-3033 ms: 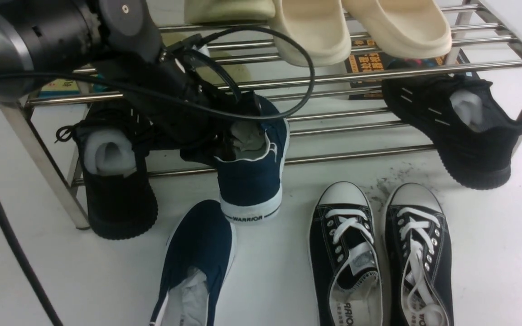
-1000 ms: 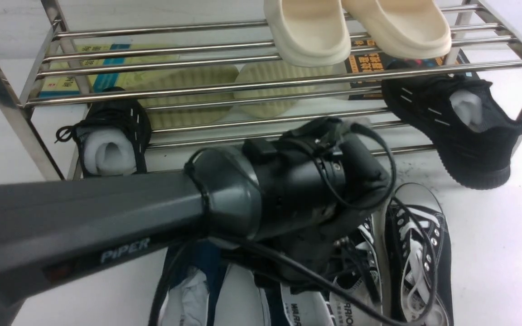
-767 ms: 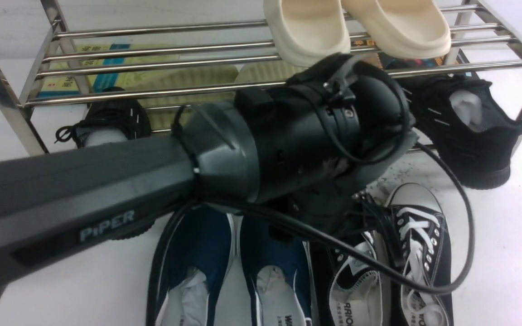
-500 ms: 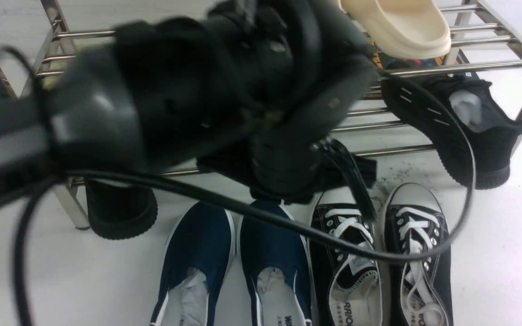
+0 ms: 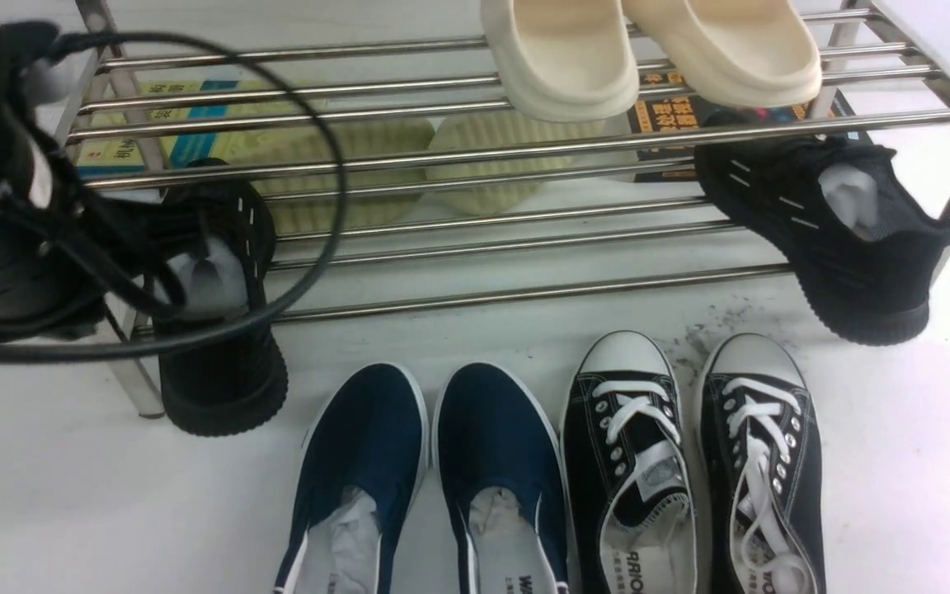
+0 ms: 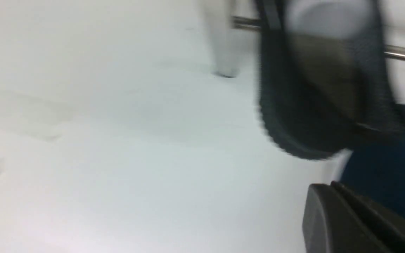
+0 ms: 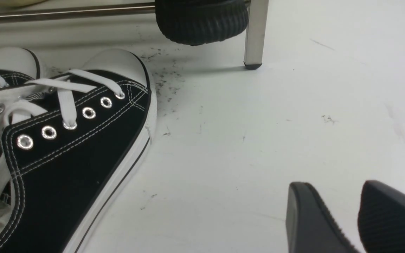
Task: Take the shoes off the shelf with your hand on the white table.
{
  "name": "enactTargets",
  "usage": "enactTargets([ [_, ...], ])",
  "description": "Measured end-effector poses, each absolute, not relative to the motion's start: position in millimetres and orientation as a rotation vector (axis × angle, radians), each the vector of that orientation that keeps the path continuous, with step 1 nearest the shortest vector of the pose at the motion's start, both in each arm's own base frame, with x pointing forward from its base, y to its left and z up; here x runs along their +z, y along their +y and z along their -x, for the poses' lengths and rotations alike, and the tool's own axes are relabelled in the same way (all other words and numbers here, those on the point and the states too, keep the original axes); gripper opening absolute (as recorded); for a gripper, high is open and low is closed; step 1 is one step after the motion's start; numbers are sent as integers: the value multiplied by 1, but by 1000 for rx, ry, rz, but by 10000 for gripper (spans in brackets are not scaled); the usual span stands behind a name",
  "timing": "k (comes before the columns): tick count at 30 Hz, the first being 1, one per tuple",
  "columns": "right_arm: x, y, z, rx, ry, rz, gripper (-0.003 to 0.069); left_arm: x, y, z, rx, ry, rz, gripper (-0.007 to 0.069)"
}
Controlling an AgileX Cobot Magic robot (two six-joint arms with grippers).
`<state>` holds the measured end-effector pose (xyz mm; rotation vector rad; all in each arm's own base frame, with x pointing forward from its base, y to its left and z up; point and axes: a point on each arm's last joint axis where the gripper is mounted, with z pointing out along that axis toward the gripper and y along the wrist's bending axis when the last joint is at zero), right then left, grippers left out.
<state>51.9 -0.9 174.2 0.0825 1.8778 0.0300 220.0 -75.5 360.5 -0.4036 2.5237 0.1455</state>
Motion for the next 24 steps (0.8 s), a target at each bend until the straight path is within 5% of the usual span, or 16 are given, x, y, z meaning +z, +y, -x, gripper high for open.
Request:
enactTargets([
  [8, 174, -1, -52, 31, 1878, -83, 240, 355, -43, -248, 186, 2404, 553, 1],
  [24, 174, -1, -52, 31, 1878, -83, 240, 306, -54, -325, 244, 2270, 484, 11],
])
